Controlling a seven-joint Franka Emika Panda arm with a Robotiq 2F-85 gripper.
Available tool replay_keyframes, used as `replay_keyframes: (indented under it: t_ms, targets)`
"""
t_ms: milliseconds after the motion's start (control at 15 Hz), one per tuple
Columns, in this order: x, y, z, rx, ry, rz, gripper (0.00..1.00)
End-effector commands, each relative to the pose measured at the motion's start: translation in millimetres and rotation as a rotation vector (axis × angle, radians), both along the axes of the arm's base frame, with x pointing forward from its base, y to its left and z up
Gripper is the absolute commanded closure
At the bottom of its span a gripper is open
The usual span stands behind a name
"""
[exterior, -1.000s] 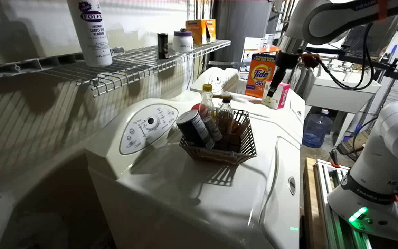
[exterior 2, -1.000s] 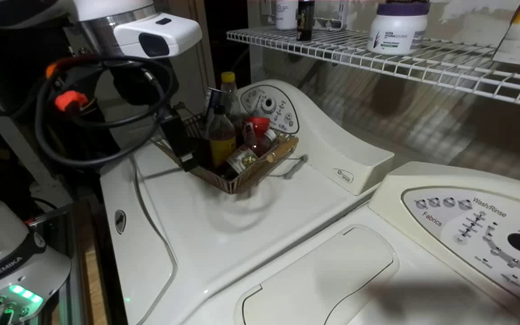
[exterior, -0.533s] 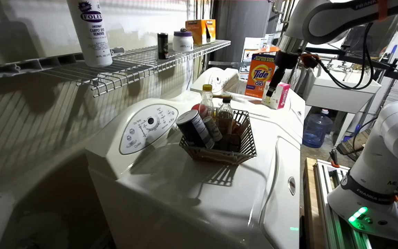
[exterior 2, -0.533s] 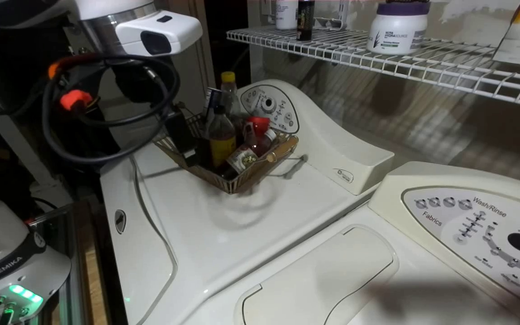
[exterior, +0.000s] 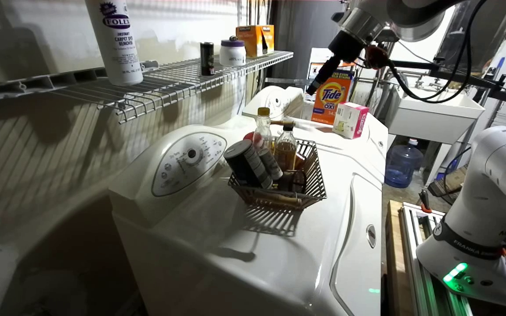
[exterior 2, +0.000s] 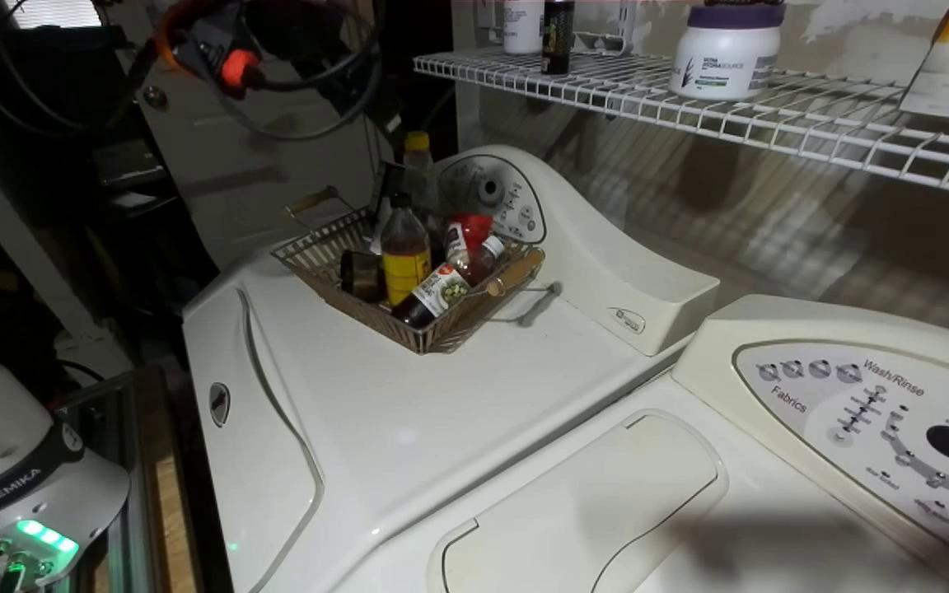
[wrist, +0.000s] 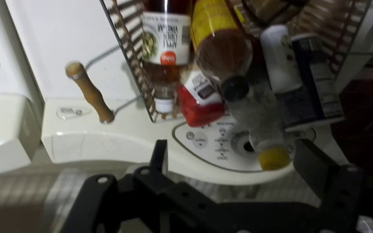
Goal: Put the black can from the bottom shelf in the basket.
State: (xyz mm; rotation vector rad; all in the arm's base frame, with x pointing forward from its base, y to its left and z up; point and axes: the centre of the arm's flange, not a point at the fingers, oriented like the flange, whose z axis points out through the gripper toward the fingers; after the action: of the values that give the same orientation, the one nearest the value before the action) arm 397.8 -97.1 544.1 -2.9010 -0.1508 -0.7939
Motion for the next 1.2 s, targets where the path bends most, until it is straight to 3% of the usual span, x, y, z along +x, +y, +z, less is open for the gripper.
replay_keyframes:
  t_ms: [0, 533, 733, 800, 1133]
  targets:
    - [38, 19, 40, 0.029, -0.170, 0.111, 0.00]
    - [127, 76, 113, 0.077, -0.509, 0.403, 0.00]
    - [155, 92, 121, 0.100, -0.533, 0.479, 0.00]
    - [114, 95, 114, 0.088, -0.522, 0.430, 0.00]
    - [136, 103, 117, 0.081, -0.530, 0.460, 0.00]
